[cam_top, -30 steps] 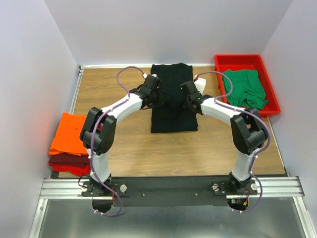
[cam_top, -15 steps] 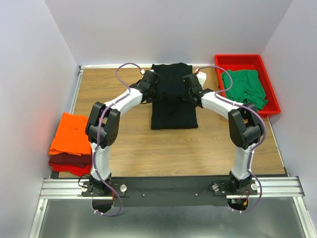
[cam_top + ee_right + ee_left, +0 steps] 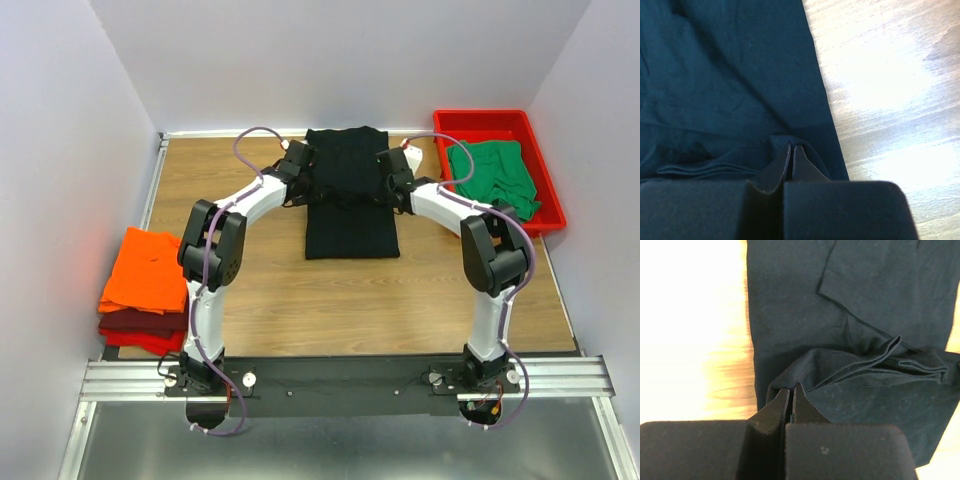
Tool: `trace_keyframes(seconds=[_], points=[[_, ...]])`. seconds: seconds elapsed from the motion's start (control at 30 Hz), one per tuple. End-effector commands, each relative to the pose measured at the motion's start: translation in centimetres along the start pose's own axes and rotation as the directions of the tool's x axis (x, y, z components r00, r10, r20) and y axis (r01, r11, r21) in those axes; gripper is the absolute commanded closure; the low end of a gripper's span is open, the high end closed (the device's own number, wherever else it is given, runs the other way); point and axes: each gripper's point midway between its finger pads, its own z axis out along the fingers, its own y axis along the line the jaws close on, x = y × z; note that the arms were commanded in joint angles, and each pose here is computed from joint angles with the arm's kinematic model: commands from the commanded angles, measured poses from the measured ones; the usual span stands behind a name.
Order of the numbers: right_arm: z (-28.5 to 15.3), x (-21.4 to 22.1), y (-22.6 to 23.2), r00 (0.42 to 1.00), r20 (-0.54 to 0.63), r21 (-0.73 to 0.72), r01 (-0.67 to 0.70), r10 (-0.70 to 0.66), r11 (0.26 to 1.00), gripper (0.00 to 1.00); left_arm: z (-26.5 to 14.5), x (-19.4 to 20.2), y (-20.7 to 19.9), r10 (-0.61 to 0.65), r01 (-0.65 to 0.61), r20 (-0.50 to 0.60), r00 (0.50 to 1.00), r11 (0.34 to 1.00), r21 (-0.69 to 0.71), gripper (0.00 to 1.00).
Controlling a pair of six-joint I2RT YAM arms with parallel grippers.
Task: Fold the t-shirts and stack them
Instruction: Fold the tshirt
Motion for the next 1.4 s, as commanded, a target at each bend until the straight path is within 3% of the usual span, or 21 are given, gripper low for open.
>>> trace_keyframes(seconds=[0.0,0.07,0.1,0.17,0.23,0.33,0.67,0.83,0.97,1.23,1.37], points=[[0.9,-0.6,0.5,1.0,0.002,-0.02,0.002,-0.002,1.0,0.95,0.8,-0.9,-0.5,0.026,-0.026,0.002,1.0,0.998,0.056,0.99],[0.9,-1.0,0.8,1.0,0.008,-0.029,0.004,-0.003,1.0,0.85,0.9,-1.1,-0.6,0.03,-0.03,0.004,1.0,0.997,0.072,0.88],[0.9,-1.1,0.8,1.0,0.007,-0.032,0.004,-0.004,0.999,0.67,0.8,-1.6,-0.6,0.032,-0.033,0.01,0.999,0.996,0.08,0.75],[0.7,-1.6,0.8,1.0,0.013,-0.04,0.002,-0.002,0.999,0.46,0.5,-2.3,-0.5,0.034,-0.036,0.025,0.999,0.996,0.083,0.64],[0.0,-2.5,0.6,1.0,0.031,-0.044,0.006,-0.004,0.999,0.33,-0.4,-3.7,0.1,0.029,-0.032,0.055,0.998,0.997,0.073,0.55],[-1.5,-3.5,0.5,0.998,0.054,-0.058,0.018,-0.015,0.998,0.24,-1.8,-5.0,0.9,0.013,-0.018,0.085,0.996,0.998,0.056,0.54],[-4.2,-1.7,0.5,1.0,0.01,-0.132,0.03,-0.029,0.991,0.26,-4.6,-4.6,0.1,-0.032,0.025,0.109,0.994,0.998,0.065,0.6],[-3.3,0.7,3.4,0.994,-0.044,-0.216,0.091,-0.103,0.972,0.48,-2.9,-2.2,-2.0,-0.018,0.013,0.057,0.998,0.996,0.091,0.88],[-2.3,1.5,6.0,0.986,-0.035,-0.237,0.152,-0.165,0.96,0.5,-0.7,-1.2,-2.3,-0.028,0.026,0.02,0.999,0.996,0.087,0.98],[0.7,2.5,8.2,0.979,-0.059,-0.273,0.172,-0.195,0.947,0.51,3.3,-1.4,-2.0,-0.032,0.032,-0.003,0.999,0.998,0.05,1.0],[2.5,2.8,7.7,0.977,-0.054,-0.222,0.191,-0.207,0.956,0.51,4.9,-1.5,-1.0,-0.041,0.041,-0.011,0.999,0.999,0.017,1.0]])
